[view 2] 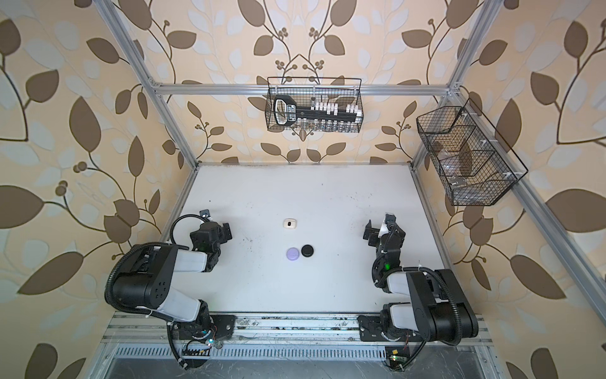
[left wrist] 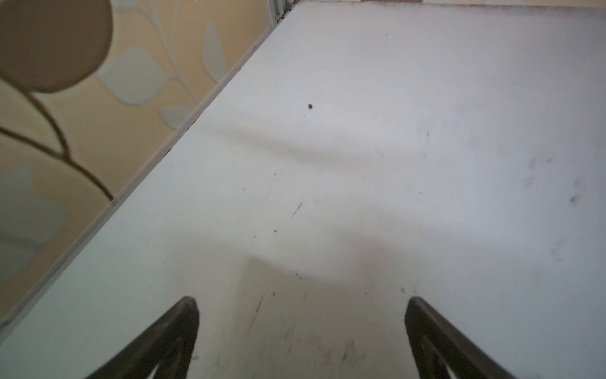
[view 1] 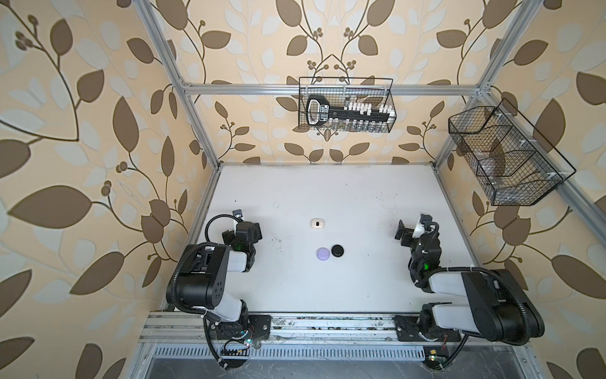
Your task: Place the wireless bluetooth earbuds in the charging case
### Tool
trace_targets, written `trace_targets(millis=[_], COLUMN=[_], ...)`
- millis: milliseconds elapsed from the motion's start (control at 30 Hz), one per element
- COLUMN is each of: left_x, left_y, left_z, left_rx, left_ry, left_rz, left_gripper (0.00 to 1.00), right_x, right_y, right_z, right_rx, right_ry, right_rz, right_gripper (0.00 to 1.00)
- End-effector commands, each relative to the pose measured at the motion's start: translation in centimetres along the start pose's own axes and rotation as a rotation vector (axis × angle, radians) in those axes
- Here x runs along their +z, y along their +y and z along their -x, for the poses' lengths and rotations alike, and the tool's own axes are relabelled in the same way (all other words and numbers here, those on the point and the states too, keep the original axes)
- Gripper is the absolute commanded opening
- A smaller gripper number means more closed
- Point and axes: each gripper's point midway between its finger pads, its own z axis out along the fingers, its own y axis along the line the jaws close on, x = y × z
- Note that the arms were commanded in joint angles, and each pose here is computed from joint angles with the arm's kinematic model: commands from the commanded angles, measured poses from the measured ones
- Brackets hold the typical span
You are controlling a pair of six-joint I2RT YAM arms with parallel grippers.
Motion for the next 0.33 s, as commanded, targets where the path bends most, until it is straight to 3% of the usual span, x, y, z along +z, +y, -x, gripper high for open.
trace_targets(millis=[0,300], left_x=[-0.07,-0.20], left_y=[-1.48,-1.55], left_z=[2.59,2.62], left_rx=[-0.033,-0.035], left_ry=[-0.057,-0.059], left_rz=[-0.088,-0.092], left_gripper=[0.99,0.99], right_x=[0.40,0.40], right_y=[0.94,0.96], right_z=[1.61,1.62], right_rx=[-0.024,-0.025], right_ry=[-0.043,-0.043], right_rz=[0.038,0.040], right_gripper=[1.00,1.00])
